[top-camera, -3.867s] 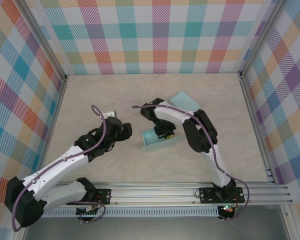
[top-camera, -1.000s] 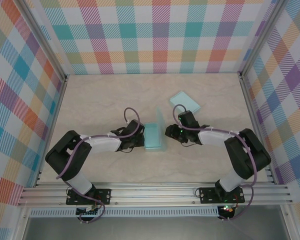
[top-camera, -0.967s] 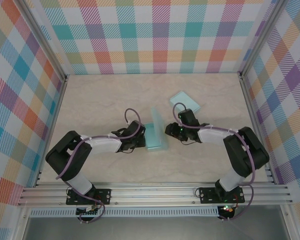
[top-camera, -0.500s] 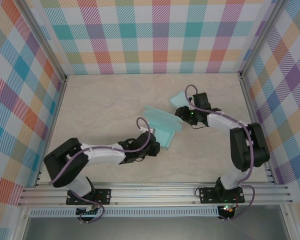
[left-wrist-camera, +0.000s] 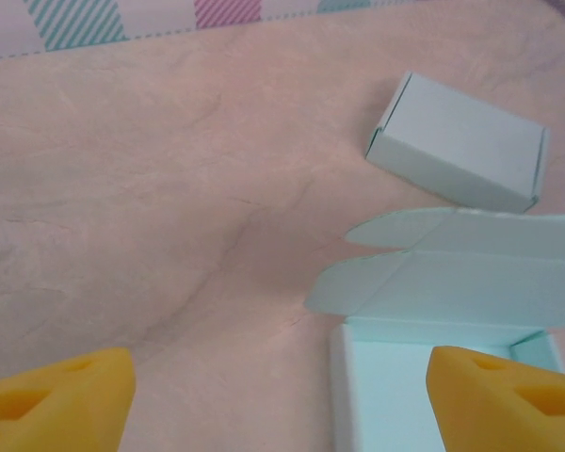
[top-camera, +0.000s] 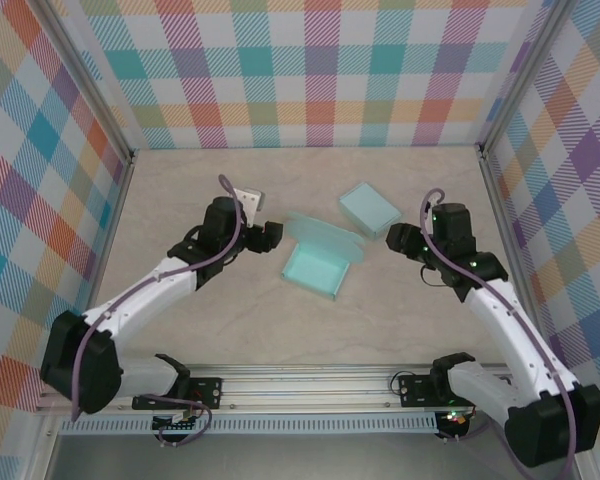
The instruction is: Fold the paper box
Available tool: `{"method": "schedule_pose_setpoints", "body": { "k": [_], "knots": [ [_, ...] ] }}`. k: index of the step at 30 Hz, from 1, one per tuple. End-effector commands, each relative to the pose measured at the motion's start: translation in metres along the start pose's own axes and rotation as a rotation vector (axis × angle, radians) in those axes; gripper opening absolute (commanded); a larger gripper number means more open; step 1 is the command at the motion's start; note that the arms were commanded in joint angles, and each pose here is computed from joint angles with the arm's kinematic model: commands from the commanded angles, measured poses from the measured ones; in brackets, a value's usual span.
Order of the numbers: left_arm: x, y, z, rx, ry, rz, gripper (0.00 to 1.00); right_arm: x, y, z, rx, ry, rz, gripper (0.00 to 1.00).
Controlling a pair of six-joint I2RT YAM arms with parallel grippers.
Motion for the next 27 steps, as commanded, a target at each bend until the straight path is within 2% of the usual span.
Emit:
{"method": "schedule_pose_setpoints", "body": {
  "k": [1,6,11,15,16,17,18,27],
  "knots": [
    [0.017,-0.002,0.001,0.181,0.046,-0.148,0.8,-0.009,0.0,-0.019,-0.048,0.104,0.028,0.58],
    [0.043,-0.006,-0.002,0.349,0.066,-0.273,0.79,-0.003,0.01,-0.029,-0.081,0.191,0.093,0.58],
    [0.06,-0.013,-0.008,0.431,0.107,-0.381,0.79,0.009,0.021,-0.034,-0.137,0.236,0.113,0.59],
    [0.072,-0.01,-0.007,0.431,0.114,-0.387,0.74,0.021,0.032,-0.036,-0.193,0.265,0.118,0.59],
    [0.075,-0.009,-0.007,0.427,0.118,-0.39,0.7,0.024,0.034,-0.037,-0.207,0.271,0.117,0.59],
    [0.077,-0.009,-0.006,0.42,0.126,-0.393,0.62,0.027,0.036,-0.037,-0.222,0.276,0.115,0.59],
    [0.08,-0.008,-0.005,0.41,0.135,-0.404,0.6,0.031,0.038,-0.037,-0.236,0.28,0.113,0.59],
    [0.092,-0.01,-0.003,0.373,0.178,-0.467,0.52,0.062,0.051,-0.032,-0.311,0.309,0.1,0.53]
  ]
}}
Point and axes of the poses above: each hand's point on the last joint's axis, 136 mm out from that joint toward the fingers, its own x axis out along the fingers, its own y axis along the line the jaws close on, z = x × y, the point moved 6 cm from there along -x, back along the fingers, and after that the axes turned 3 degrees about x, right-handed, at the moved point
